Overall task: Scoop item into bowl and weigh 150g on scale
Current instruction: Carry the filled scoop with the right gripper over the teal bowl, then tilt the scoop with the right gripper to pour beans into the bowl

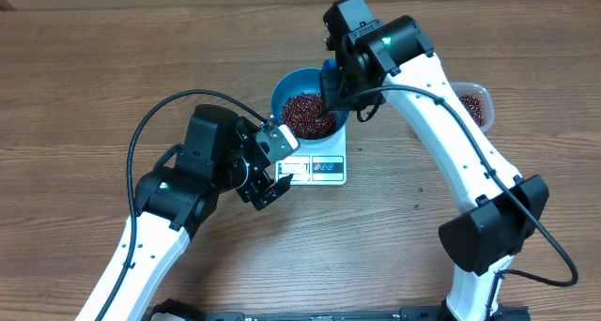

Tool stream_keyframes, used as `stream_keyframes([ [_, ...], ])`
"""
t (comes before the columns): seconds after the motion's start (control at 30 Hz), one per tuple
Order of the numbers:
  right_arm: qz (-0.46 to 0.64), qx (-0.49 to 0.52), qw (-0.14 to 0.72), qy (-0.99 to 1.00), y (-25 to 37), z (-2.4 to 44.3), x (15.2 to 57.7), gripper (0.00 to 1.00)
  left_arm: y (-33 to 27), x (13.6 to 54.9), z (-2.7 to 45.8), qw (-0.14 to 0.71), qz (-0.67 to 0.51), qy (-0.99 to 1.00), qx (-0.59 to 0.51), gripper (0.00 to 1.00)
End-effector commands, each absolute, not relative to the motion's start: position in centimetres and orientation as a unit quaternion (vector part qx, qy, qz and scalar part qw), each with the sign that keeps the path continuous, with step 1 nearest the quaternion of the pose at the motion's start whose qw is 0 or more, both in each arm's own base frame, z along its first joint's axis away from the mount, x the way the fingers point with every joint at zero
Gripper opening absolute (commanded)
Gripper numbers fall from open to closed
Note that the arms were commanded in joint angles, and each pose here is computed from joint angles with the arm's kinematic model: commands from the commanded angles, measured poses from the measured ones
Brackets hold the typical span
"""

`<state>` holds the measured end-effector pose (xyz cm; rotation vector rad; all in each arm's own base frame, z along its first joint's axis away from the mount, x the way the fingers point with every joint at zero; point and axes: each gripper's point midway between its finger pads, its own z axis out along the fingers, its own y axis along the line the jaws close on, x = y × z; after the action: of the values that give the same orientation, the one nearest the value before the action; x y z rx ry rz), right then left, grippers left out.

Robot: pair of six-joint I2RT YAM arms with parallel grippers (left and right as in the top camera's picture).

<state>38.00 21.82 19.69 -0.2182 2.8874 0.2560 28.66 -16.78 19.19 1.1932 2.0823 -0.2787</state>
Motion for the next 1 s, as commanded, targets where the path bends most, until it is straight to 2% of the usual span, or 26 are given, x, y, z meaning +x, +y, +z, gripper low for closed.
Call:
stream_keyframes([
  [0.0,0.072,-0.069,0.157,0.983,21.67,21.87,38.26,0.04,-16.93,29.11,20.23,0.365,-0.112,0.805,0.454,0.99],
  [0.97,0.027,-0.071,0.168,0.983,22.06,21.77,37.4,0.04,-16.93,29.1,20.23,0.365,-0.112,0.805,0.454,0.99],
])
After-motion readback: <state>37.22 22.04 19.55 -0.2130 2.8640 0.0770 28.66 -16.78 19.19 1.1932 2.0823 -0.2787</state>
